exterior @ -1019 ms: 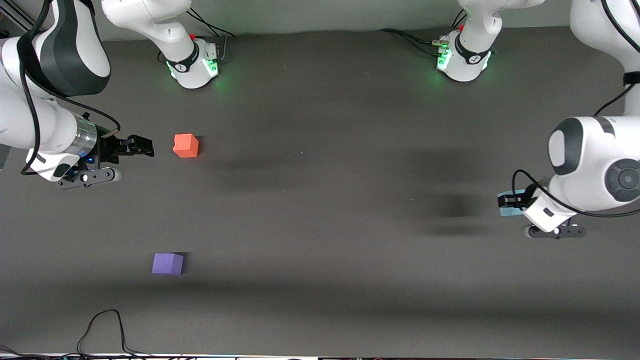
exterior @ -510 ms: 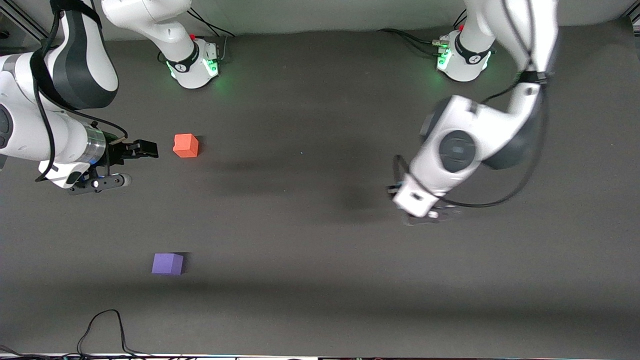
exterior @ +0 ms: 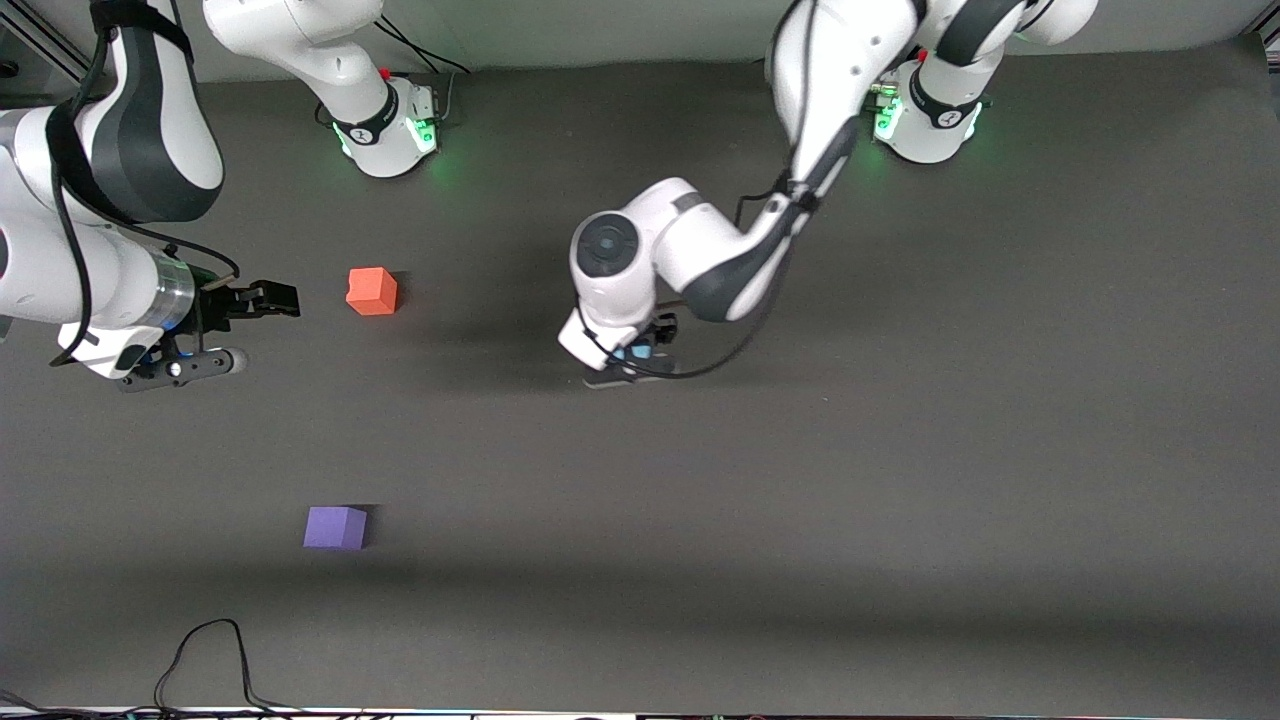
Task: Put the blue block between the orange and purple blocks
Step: 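Lower the blue block at the table middle and open the left gripper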
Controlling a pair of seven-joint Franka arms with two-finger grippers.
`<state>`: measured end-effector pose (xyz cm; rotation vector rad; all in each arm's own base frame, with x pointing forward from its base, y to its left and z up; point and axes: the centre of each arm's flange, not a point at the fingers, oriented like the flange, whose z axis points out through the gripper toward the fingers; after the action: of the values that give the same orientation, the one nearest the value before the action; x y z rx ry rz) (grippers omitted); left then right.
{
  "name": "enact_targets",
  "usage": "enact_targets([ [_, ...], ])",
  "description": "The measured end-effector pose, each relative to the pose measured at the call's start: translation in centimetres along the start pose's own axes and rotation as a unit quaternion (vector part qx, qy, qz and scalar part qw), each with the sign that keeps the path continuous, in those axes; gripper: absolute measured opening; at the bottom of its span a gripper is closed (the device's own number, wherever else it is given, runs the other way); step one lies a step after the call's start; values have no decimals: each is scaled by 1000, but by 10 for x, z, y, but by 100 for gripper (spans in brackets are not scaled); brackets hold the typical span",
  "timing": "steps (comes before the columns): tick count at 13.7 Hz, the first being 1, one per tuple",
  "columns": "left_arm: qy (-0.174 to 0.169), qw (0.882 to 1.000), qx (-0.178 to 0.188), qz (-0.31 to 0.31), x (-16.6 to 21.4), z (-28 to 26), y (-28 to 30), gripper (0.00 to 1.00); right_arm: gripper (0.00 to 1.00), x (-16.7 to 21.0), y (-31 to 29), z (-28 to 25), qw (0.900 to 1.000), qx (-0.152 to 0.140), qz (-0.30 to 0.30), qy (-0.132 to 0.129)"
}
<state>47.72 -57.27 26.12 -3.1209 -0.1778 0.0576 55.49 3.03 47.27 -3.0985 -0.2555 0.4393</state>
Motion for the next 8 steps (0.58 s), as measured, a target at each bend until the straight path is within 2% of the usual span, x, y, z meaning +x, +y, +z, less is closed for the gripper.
enact_targets([
  [4,27,999,14,9,-11,78,12,53,100,-1,3,3,1000,1,1,-4],
  [7,31,999,11,8,-8,75,14,53,100,-1,2,4,1000,1,-1,-4],
  [8,32,999,10,8,-7,76,13,59,100,0,1,4,1000,1,-1,-4],
])
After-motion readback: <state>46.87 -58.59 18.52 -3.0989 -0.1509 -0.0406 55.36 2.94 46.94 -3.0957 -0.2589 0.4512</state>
